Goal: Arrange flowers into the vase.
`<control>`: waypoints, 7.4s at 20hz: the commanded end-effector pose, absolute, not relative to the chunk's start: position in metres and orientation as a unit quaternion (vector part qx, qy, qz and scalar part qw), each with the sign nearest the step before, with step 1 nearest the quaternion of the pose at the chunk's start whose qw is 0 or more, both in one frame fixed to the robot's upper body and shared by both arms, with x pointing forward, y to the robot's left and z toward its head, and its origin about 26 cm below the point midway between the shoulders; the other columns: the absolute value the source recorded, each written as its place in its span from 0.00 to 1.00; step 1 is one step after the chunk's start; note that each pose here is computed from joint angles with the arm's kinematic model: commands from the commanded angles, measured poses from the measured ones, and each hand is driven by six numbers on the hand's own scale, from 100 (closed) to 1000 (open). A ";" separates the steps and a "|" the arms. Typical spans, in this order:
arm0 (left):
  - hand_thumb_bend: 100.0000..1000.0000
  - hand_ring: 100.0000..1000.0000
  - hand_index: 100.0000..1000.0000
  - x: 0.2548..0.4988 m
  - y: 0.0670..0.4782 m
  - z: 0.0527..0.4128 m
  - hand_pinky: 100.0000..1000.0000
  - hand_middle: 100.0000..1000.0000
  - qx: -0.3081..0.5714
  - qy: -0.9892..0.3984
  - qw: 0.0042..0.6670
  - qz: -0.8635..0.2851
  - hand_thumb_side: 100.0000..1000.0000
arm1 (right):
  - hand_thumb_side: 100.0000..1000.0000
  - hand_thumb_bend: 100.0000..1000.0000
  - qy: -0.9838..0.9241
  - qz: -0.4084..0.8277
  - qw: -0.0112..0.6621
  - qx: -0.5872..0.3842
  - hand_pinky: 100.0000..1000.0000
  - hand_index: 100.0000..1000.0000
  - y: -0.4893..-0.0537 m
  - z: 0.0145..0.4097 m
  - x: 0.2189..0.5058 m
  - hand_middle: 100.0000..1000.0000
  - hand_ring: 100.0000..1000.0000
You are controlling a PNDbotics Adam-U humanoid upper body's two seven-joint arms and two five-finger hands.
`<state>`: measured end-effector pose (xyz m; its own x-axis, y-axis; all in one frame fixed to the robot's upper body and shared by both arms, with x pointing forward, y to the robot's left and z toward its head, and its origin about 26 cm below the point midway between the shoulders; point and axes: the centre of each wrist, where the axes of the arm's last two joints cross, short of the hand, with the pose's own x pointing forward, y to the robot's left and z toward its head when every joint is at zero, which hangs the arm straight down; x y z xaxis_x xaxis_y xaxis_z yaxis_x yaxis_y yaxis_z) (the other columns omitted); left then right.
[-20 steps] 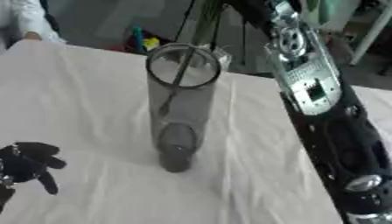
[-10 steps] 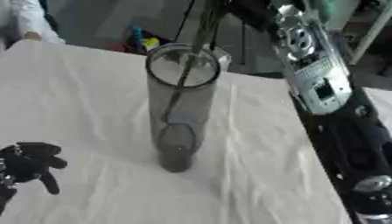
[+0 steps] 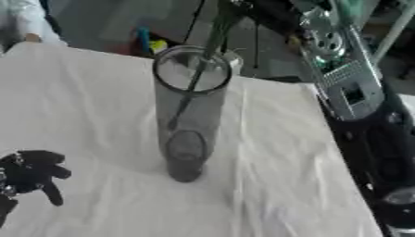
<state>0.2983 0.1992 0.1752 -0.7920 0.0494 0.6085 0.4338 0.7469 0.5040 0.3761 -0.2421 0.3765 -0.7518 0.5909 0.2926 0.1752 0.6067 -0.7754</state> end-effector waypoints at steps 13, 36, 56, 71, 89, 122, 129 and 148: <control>0.00 0.71 0.69 0.296 0.201 0.180 0.44 0.75 -0.131 -0.889 0.283 -0.335 1.00 | 0.89 0.00 -0.821 0.441 0.259 -0.255 0.48 0.48 -0.254 0.388 0.372 0.40 0.92; 0.00 0.72 0.70 0.296 0.201 0.180 0.44 0.76 -0.131 -0.887 0.284 -0.341 1.00 | 1.00 0.00 -0.778 0.502 0.248 -0.285 0.69 0.81 -0.268 0.384 0.375 0.74 1.00; 0.00 0.72 0.70 0.295 0.200 0.179 0.44 0.76 -0.132 -0.884 0.285 -0.347 1.00 | 1.00 0.00 -0.785 0.515 0.219 -0.266 0.72 0.86 -0.268 0.387 0.376 0.78 1.00; 0.00 0.72 0.70 0.295 0.200 0.178 0.44 0.76 -0.134 -0.880 0.286 -0.355 1.00 | 1.00 0.00 -0.780 0.539 0.192 -0.252 0.80 0.93 -0.267 0.395 0.376 0.85 1.00; 0.00 0.73 0.69 0.295 0.199 0.178 0.44 0.77 -0.135 -0.877 0.287 -0.360 1.00 | 1.00 0.43 -0.734 0.619 0.184 -0.212 0.91 1.00 -0.266 0.397 0.382 0.91 1.00; 0.00 0.74 0.70 0.295 0.199 0.178 0.44 0.78 -0.135 -0.873 0.288 -0.369 1.00 | 1.00 0.54 -0.706 0.635 0.208 -0.235 0.93 1.00 -0.300 0.385 0.376 0.93 1.00; 0.00 0.74 0.70 0.295 0.199 0.178 0.44 0.78 -0.134 -0.874 0.285 -0.369 1.00 | 1.00 0.52 -0.706 0.627 0.221 -0.245 0.93 1.00 -0.312 0.380 0.372 0.92 1.00; 0.00 0.74 0.70 0.296 0.199 0.179 0.44 0.78 -0.134 -0.877 0.280 -0.367 1.00 | 1.00 0.00 -0.794 0.463 0.284 -0.275 0.78 0.92 -0.332 0.358 0.353 0.80 1.00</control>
